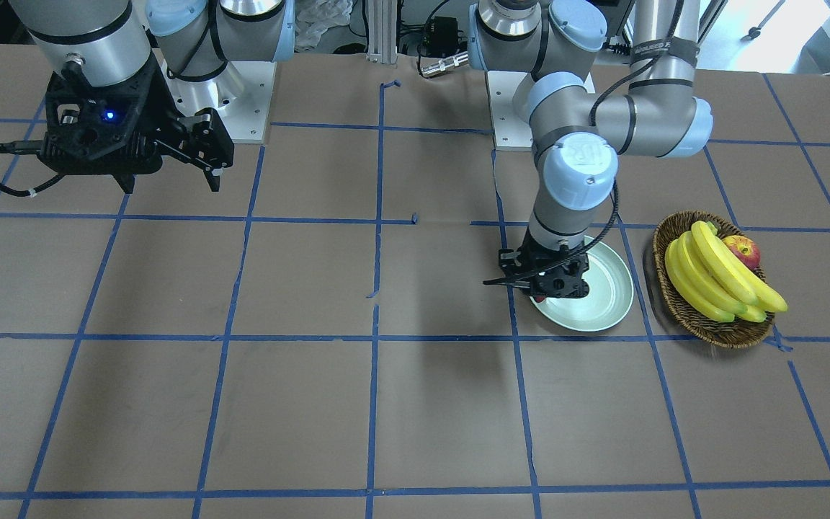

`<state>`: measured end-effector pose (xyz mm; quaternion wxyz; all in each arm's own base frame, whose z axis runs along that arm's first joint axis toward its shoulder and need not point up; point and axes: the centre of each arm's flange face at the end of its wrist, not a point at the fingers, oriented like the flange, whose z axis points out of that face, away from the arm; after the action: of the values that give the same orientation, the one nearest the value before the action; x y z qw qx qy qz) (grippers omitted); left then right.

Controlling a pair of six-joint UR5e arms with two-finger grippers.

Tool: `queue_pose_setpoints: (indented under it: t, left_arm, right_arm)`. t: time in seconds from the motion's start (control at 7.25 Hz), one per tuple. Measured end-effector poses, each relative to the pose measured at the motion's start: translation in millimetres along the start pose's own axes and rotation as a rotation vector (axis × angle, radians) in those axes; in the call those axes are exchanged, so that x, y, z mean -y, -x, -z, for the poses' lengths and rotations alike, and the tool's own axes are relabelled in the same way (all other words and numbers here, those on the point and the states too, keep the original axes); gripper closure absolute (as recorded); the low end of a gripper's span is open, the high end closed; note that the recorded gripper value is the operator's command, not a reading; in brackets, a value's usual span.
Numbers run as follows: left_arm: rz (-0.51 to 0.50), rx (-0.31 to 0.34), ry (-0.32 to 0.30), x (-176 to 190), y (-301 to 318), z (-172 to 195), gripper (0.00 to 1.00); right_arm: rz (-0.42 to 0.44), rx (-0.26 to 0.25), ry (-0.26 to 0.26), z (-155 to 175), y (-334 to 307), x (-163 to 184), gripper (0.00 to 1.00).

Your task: Collect all strawberries into plate

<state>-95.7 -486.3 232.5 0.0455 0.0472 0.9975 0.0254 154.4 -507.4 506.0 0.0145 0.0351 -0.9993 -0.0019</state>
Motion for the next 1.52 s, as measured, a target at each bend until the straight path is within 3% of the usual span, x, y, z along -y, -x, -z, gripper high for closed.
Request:
queue_pose_setpoints:
  t: [0.14,0.28,0.55,0.83,1.52]
  left_arm:
    - [-0.015,-0.006,0.022,-12,42,-8,0.5]
    - [-0.017,-0.015,0.04,-22,66,-16,0.01]
    - [0.0,-0.02,0.044,-30,77,-17,0.0]
    - [0.017,-0.012,-0.001,-29,69,12,0.0]
    - [0.005,-0.173,-0.07,-10,-6,227,0.0]
  right_arm:
    - [0.0,0.0,0.0,0,0,0,0.0]
    - [0.001,0.001,0.002,-1,0,0,0.0]
    - [0.001,0.001,0.003,-1,0,0,0.0]
    - [0.001,0.002,0.003,-1,1,-1,0.0]
    - [0.004,-0.001,0.003,0,2,-2,0.0]
